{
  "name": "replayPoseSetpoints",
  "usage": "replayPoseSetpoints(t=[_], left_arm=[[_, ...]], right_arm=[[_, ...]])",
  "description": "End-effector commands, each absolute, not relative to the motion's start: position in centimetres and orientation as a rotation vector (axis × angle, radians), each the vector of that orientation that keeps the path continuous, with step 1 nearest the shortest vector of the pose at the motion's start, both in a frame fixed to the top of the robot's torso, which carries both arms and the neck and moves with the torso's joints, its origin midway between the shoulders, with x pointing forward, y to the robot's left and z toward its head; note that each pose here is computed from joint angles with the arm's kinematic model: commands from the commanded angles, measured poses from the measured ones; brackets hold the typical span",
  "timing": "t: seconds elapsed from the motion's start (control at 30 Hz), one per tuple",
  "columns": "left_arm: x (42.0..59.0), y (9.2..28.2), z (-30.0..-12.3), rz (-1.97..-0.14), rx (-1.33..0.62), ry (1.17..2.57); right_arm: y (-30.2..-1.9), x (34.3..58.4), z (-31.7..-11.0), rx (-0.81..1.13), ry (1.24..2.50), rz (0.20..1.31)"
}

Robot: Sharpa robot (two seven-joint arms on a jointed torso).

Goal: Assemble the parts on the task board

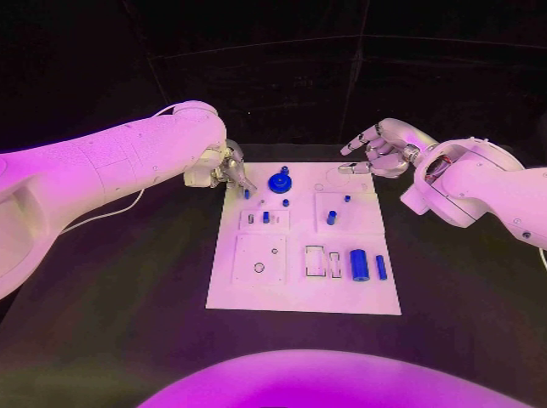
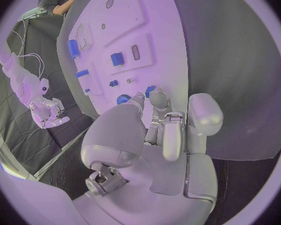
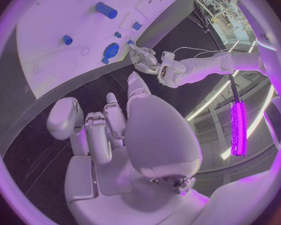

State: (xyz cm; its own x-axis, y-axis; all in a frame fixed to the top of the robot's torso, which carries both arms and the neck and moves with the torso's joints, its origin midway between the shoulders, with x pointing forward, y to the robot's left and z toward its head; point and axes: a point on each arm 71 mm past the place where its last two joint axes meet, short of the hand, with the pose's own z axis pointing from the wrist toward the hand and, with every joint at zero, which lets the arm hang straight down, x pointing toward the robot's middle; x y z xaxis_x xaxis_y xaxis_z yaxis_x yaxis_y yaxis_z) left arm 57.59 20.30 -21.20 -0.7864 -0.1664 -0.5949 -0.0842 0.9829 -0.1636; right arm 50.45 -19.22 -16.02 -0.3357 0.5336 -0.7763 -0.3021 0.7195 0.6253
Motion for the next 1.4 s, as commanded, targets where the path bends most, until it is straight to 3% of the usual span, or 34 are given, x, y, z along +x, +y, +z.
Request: replayPoseSetpoints(t=[0.03, 0.6, 0.93, 1.4], left_arm=[[57.6, 20.1, -21.1, -0.181, -0.162, 2.477], [57.7, 19.9, -21.3, -0.214, -0.158, 2.469], [57.5, 20.6, -21.1, -0.289, -0.234, 2.417], [54.9, 20.9, -20.3, -0.447, -0.353, 2.324]], right_arm=[[-19.1, 50.4, -15.9, 0.174, 1.713, 0.868], [-19.0, 50.4, -15.9, 0.171, 1.718, 0.869], [-19.1, 50.4, -15.9, 0.171, 1.720, 0.868], [-19.3, 50.4, -16.0, 0.174, 1.721, 0.863]])
